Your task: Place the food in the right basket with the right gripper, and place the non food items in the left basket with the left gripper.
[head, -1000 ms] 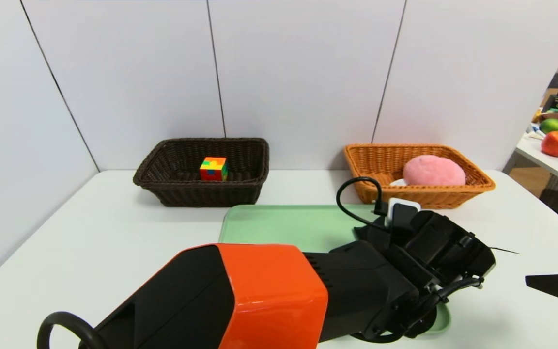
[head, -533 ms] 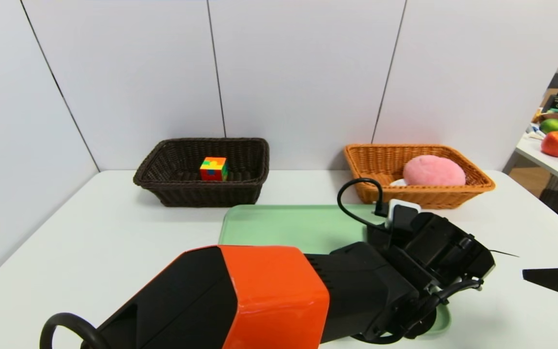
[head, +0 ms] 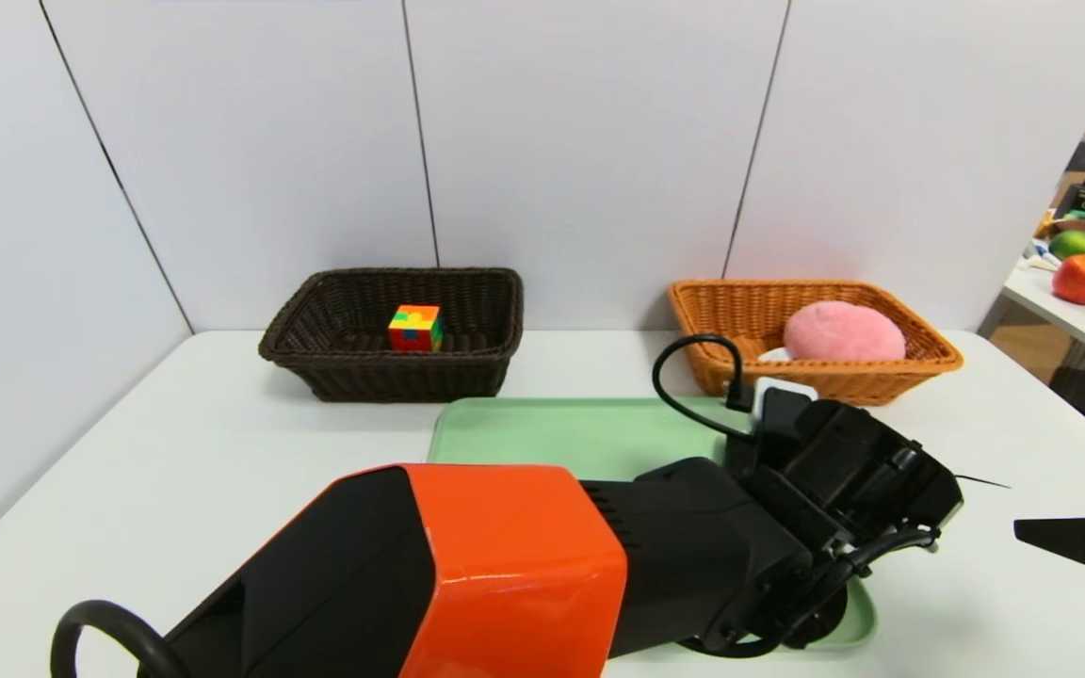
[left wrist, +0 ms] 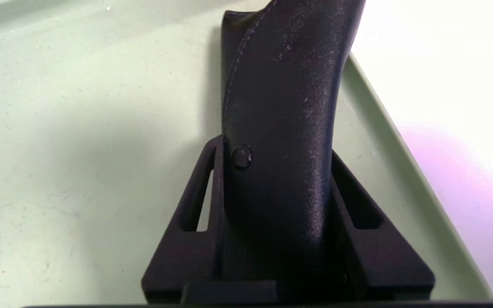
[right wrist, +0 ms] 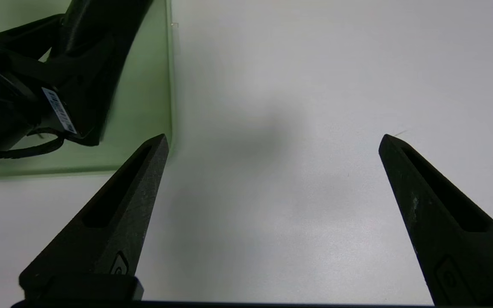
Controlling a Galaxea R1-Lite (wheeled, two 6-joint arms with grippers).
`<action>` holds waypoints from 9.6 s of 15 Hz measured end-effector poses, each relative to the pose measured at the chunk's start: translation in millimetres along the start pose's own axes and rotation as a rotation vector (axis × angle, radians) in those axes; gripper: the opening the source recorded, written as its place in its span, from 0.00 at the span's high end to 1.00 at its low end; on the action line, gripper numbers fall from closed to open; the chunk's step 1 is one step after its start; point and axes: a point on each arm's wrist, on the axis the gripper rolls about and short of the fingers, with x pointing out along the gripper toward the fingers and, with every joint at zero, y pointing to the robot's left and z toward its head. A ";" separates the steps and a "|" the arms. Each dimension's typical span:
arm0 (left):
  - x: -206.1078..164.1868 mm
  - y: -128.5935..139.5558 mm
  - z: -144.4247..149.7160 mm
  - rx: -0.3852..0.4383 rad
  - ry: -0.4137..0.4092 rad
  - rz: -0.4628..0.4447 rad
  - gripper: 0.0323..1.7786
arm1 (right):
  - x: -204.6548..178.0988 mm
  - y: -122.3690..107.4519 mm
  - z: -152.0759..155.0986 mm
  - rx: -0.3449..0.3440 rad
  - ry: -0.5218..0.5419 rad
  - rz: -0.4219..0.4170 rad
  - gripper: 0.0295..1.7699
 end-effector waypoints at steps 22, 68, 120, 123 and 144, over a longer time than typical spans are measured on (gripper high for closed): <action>-95.8 147.2 128.2 -0.154 -0.085 0.211 0.99 | 1.5 0.7 1.4 0.005 -0.006 0.048 0.04; -73.5 352.2 164.1 -0.160 -0.122 0.467 0.99 | 3.4 1.8 -4.6 -0.007 0.016 0.072 0.04; -342.1 319.7 -50.5 -0.293 0.031 0.435 0.06 | -62.7 -15.8 -60.6 -0.124 -0.189 0.103 0.04; -354.6 319.1 -69.5 -0.267 0.008 0.456 0.05 | -80.6 -22.0 -79.8 -0.171 -0.239 0.093 0.04; -379.9 297.4 -195.3 -0.250 -0.167 0.546 0.05 | -116.6 -30.0 -166.4 -0.132 -0.316 -0.018 0.04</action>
